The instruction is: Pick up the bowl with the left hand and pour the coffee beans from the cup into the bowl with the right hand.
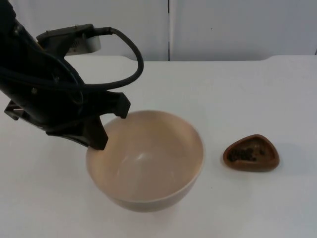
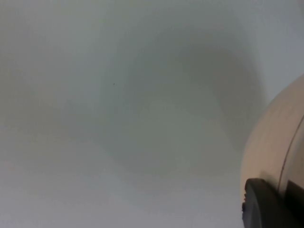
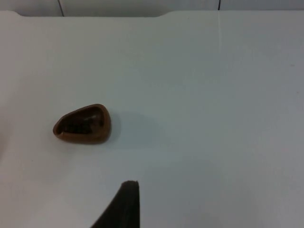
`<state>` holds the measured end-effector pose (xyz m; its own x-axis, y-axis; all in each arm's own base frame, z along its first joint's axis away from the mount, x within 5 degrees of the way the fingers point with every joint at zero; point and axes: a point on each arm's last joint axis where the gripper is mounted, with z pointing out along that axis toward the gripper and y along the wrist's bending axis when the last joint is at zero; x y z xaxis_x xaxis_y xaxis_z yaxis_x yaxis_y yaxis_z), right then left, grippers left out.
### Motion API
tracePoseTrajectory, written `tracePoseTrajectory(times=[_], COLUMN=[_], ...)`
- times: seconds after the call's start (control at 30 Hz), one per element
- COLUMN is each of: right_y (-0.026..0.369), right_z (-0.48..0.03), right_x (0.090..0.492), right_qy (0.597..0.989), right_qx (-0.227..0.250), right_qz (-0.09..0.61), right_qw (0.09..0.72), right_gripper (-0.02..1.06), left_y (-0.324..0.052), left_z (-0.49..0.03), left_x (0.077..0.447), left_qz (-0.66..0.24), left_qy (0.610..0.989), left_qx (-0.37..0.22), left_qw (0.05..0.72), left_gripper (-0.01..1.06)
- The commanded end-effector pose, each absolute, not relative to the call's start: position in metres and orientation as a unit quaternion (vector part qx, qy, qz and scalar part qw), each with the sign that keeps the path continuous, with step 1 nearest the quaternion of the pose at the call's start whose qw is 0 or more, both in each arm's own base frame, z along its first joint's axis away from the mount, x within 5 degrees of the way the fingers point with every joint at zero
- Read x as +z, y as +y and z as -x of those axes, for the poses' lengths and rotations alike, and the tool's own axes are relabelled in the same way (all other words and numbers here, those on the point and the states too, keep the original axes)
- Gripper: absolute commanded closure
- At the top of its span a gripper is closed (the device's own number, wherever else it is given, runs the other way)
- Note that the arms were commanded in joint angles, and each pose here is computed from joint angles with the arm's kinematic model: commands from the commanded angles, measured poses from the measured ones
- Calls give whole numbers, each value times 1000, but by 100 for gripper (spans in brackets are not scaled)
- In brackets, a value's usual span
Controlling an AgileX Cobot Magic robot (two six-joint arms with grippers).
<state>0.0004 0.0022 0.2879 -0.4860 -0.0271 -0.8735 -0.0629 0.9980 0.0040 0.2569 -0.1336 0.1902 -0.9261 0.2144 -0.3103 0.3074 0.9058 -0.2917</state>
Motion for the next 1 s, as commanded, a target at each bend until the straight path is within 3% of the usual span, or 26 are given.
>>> tracePoseTrajectory(times=[0.0,0.53,0.97], right_y=[3,6,9], right_z=[-9,-106,-180], right_x=[300,377,407], right_qy=[858,887,906], right_qx=[17,12,14], right_qz=[27,33,33], right_qw=[513,460,423], right_gripper=[-1,-1,-1], left_y=[-136,-136,-136], left_z=[-256,-256,-257], left_x=[194,194,195], left_qz=[-133,-131,-128], left_qy=[965,965,964], left_qx=[-176,-177,-179], left_qw=[142,144,147], left_gripper=[105,105,105])
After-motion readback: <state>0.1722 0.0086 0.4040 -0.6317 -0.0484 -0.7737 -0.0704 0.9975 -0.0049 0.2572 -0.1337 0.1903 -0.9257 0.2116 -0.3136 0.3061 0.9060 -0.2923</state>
